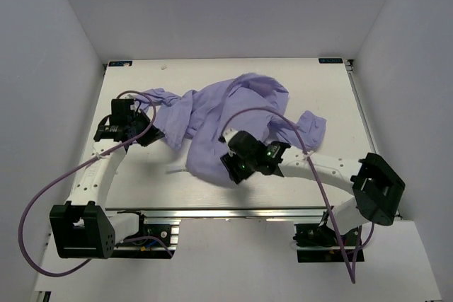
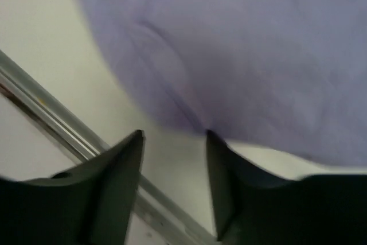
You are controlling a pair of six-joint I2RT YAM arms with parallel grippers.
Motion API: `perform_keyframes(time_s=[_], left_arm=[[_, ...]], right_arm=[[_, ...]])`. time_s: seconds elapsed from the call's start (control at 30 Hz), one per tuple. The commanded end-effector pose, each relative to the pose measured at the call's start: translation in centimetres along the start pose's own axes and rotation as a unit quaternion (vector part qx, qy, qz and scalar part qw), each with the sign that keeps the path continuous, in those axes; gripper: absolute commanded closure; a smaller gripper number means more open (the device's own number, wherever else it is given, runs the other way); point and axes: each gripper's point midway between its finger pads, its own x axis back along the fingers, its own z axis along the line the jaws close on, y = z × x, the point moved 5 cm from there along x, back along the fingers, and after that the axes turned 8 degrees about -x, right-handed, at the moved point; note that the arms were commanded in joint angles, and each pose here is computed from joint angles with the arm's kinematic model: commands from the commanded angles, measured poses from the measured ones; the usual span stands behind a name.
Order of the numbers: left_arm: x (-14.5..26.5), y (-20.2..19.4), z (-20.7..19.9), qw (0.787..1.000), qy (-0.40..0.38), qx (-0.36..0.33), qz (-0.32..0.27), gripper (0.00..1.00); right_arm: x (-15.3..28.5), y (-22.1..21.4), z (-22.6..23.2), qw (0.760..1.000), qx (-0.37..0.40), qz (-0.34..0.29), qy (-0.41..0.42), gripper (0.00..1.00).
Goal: Zip up the jacket
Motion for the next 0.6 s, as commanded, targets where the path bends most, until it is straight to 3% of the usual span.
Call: perform_keyframes(time_s=[0.0, 0.03, 0.07, 0.1, 0.3, 0.57], left_arm=[[0.7, -1.3, 1.1, 1.0, 0.026, -0.003, 0.008, 1.0], [0.8, -1.5, 1.2, 1.0, 0.025, -0.004, 0.006, 1.0], [0.8, -1.7, 1.4, 1.0, 0.026, -0.004, 0.007, 1.0], [0.7, -2.1, 1.7, 1.0, 0.029, -0.004, 0.012, 1.0], [0.4, -2.7, 2.4, 0.999, 0.044, -0.008, 0.017, 1.0], [1.3, -2.4, 3.2, 0.995, 0.09, -0.031, 0.027, 1.0]], right_arm=[[1.7, -0.8, -0.2, 0.997, -0.072, -0.016, 0.007, 0.41], [3.4, -0.2, 0.3, 0.996, -0.077, -0.043, 0.03, 0.34], [4.0, -0.2, 0.5, 0.994, -0.076, -0.054, 0.048, 0.17], [4.4, -0.3, 0.8, 0.993, -0.073, -0.065, 0.066, 0.11], [7.1, -0.3, 0.8, 0.988, -0.08, -0.103, 0.085, 0.11], [2.9, 0.5, 1.8, 0.983, -0.137, -0.074, 0.093, 0.11]])
